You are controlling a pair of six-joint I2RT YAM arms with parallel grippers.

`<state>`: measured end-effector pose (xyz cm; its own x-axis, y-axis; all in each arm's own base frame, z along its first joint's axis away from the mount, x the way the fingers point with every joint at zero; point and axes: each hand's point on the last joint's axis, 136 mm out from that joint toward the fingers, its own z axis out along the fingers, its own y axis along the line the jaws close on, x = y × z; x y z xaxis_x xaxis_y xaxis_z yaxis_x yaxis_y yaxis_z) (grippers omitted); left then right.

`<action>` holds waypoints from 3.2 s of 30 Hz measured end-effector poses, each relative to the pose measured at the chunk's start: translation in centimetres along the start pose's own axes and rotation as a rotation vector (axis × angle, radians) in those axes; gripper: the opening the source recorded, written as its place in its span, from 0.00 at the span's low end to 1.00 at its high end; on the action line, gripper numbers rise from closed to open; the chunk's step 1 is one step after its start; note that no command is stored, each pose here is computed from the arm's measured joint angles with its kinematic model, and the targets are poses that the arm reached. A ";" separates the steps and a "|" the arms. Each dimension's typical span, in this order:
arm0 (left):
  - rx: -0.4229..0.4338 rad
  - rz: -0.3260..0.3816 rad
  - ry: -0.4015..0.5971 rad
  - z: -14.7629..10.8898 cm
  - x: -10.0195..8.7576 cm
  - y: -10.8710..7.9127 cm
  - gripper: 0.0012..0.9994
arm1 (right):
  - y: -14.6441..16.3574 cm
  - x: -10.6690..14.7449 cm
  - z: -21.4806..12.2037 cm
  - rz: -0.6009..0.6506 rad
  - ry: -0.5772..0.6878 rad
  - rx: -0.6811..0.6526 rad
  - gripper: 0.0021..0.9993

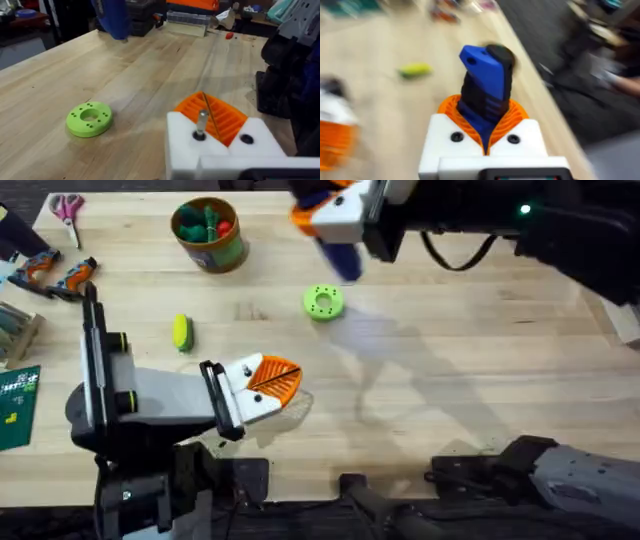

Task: Pick up the gripper from the table and insert it into the empty holder that is missing its gripper. Then pick up a screw, insert it into the mounting hole, and use the screwdriver to tighten it. Finally, clean up the table by picking up the vegetable and placing it into the bucket.

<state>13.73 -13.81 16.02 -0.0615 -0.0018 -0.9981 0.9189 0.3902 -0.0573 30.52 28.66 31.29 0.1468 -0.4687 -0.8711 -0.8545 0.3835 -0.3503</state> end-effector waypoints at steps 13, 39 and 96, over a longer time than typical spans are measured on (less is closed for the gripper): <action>0.000 0.005 0.000 0.0 0.0 0.0 0.01 | -10.1 15.2 1.9 -0.356 0.525 0.248 0.02; 0.000 0.057 0.000 0.0 0.0 0.0 0.01 | -12.8 31.7 3.5 -0.410 0.856 0.147 0.02; 0.000 0.060 0.000 0.0 0.0 0.0 0.01 | -8.8 16.0 -7.7 0.485 0.710 0.542 0.99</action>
<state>13.73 -13.81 16.02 -0.0064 0.0216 -0.9997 0.9208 0.3900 0.0025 36.61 11.64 23.07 -0.6366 -0.4631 -0.6167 -0.3760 0.8845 -0.2760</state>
